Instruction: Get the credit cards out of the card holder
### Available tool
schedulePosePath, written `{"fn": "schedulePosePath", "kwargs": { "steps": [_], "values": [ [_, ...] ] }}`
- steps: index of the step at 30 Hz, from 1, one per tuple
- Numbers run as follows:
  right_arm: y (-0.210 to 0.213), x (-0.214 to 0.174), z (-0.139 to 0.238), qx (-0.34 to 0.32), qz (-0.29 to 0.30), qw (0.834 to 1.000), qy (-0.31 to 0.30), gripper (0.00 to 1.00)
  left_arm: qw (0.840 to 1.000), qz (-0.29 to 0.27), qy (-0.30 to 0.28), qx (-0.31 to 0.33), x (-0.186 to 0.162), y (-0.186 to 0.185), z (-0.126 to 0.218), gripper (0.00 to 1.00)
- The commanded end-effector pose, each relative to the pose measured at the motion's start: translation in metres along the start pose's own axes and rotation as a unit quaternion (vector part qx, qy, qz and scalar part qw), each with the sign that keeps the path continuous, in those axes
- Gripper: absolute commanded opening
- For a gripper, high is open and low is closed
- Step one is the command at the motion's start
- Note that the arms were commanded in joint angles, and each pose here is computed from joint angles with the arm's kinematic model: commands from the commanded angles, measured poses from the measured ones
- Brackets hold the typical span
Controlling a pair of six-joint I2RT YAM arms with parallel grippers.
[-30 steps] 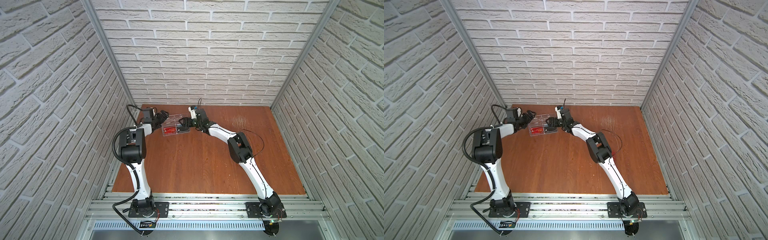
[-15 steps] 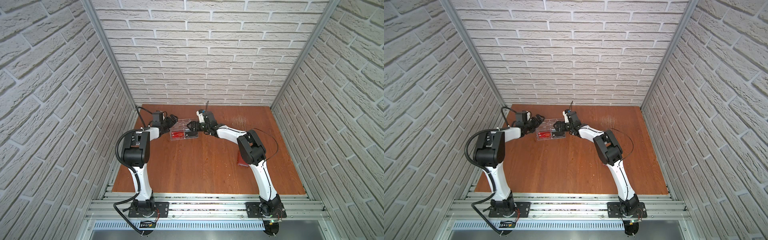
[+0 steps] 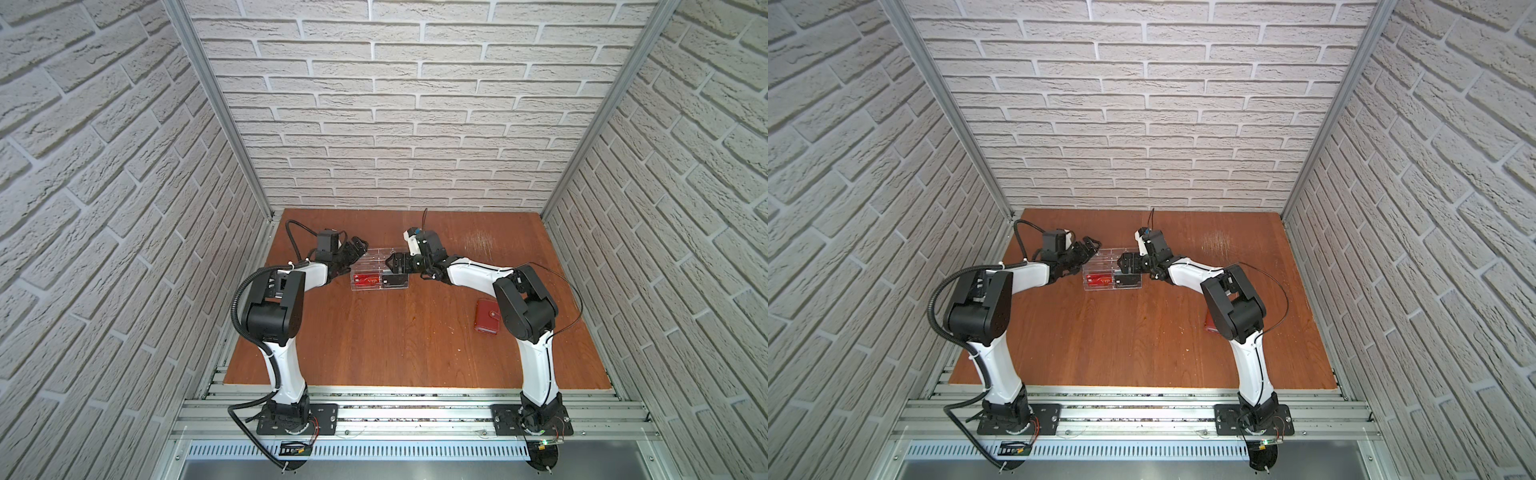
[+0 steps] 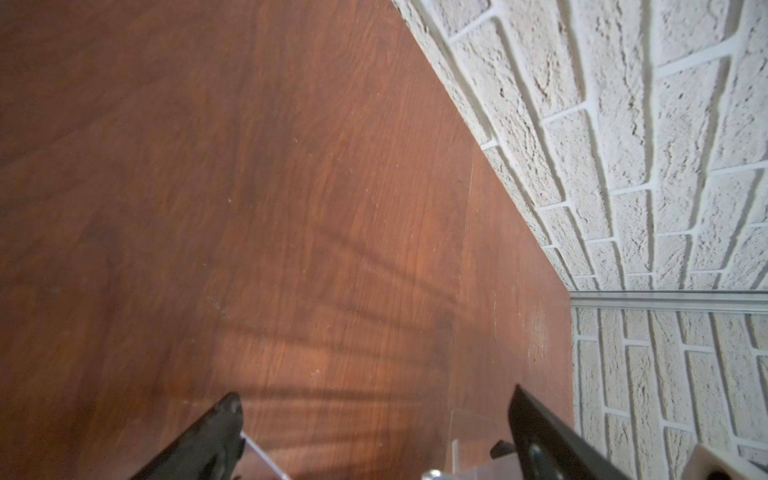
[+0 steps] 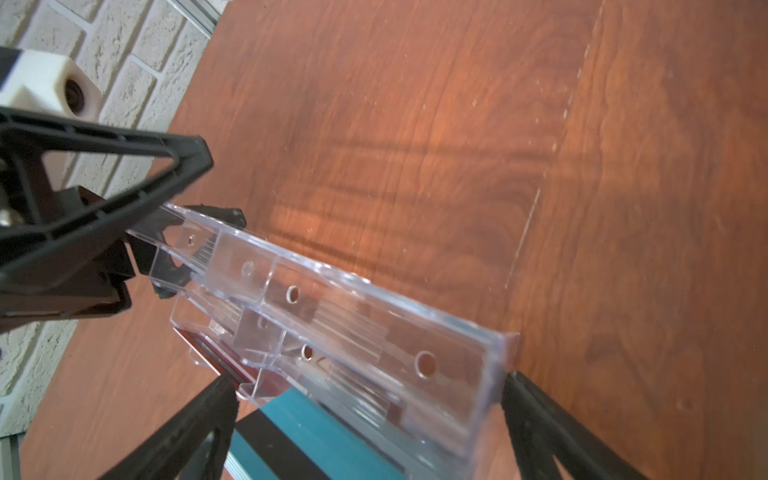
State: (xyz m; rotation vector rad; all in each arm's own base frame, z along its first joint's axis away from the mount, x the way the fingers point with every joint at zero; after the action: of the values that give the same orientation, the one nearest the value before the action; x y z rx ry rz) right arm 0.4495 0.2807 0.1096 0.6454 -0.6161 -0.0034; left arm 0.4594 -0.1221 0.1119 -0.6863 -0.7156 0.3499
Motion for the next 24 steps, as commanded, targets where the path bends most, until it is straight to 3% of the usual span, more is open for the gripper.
{"fn": "schedulePosePath", "kwargs": {
  "steps": [1,14,24],
  "values": [
    [0.020,0.014,0.023,0.033,0.026,0.999,-0.030,1.00,0.999,-0.011,-0.001,-0.037,-0.005,-0.023,0.008,0.98],
    [0.013,0.012,0.065,-0.004,0.072,0.997,-0.020,1.00,0.998,-0.055,-0.001,-0.006,-0.009,-0.030,0.037,0.98],
    [-0.006,-0.017,0.086,-0.055,0.082,0.995,0.021,1.00,0.998,-0.046,-0.002,0.038,-0.017,-0.016,0.070,0.98]
  ]
}}
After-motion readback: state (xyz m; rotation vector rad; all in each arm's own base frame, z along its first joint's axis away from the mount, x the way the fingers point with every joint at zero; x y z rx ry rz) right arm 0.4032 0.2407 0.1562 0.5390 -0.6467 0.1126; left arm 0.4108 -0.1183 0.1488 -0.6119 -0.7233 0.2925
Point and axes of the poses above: each gripper's point midway between its finger pads, its own z axis back along the fingers, its own y axis along the line the jaws close on, x = y × z, the point moved 5 cm from there along z, back along the fingers, and after that the axes turned 8 degrees about -z, right-handed, at the moved point
